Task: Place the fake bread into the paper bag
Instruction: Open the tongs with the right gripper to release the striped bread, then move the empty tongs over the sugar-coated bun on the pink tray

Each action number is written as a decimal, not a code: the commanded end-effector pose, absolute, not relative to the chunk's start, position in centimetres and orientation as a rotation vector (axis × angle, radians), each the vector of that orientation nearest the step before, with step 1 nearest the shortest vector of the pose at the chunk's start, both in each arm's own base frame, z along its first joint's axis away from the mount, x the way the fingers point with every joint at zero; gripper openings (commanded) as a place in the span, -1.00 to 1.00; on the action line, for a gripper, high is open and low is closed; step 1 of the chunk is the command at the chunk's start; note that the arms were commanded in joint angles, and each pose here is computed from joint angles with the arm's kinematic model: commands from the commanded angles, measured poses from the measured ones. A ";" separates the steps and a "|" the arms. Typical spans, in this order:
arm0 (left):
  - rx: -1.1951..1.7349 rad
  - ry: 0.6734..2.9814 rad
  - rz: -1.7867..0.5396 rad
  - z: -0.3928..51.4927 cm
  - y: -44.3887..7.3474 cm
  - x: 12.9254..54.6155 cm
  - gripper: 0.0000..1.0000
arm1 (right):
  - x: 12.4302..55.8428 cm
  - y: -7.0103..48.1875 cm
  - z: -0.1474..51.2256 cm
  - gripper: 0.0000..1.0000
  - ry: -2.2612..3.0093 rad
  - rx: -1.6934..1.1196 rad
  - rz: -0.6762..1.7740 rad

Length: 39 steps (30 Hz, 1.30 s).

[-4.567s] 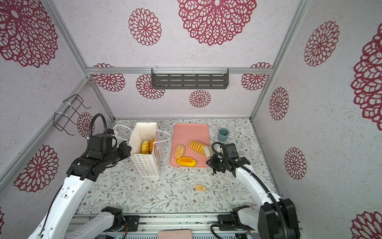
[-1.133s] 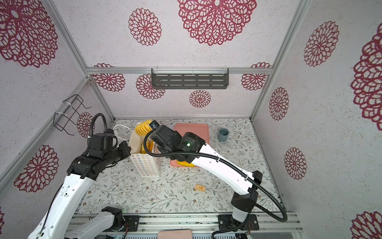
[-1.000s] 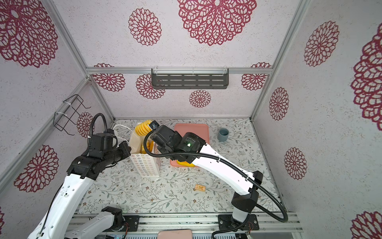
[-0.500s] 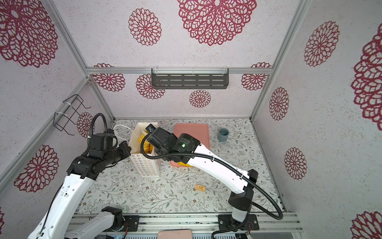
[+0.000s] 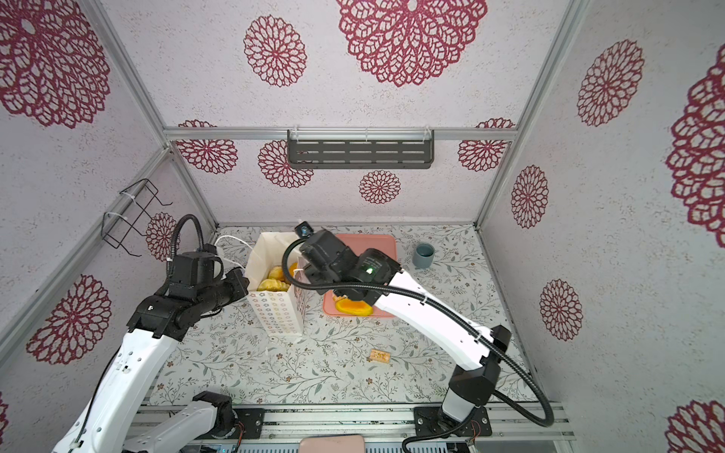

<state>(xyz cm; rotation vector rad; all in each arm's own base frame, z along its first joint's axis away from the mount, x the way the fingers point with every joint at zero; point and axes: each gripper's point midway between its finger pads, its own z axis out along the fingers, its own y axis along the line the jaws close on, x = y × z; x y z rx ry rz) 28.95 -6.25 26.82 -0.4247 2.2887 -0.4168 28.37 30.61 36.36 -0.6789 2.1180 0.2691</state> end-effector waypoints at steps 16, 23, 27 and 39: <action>-0.404 2.231 -0.436 28.5 -6.3 29.2 -0.52 | 32.0 21.7 26.8 -0.06 2.453 -0.180 0.824; -0.407 2.228 -0.434 28.5 -6.1 28.7 -0.48 | 32.4 23.6 21.7 -0.02 2.578 -0.163 0.940; -0.410 2.232 -0.435 28.2 -6.1 28.6 -0.46 | 32.3 24.1 19.5 0.06 2.633 -0.153 0.969; -0.409 2.231 -0.442 27.7 -6.2 28.6 -0.44 | 32.7 25.0 15.5 0.18 2.756 -0.128 0.987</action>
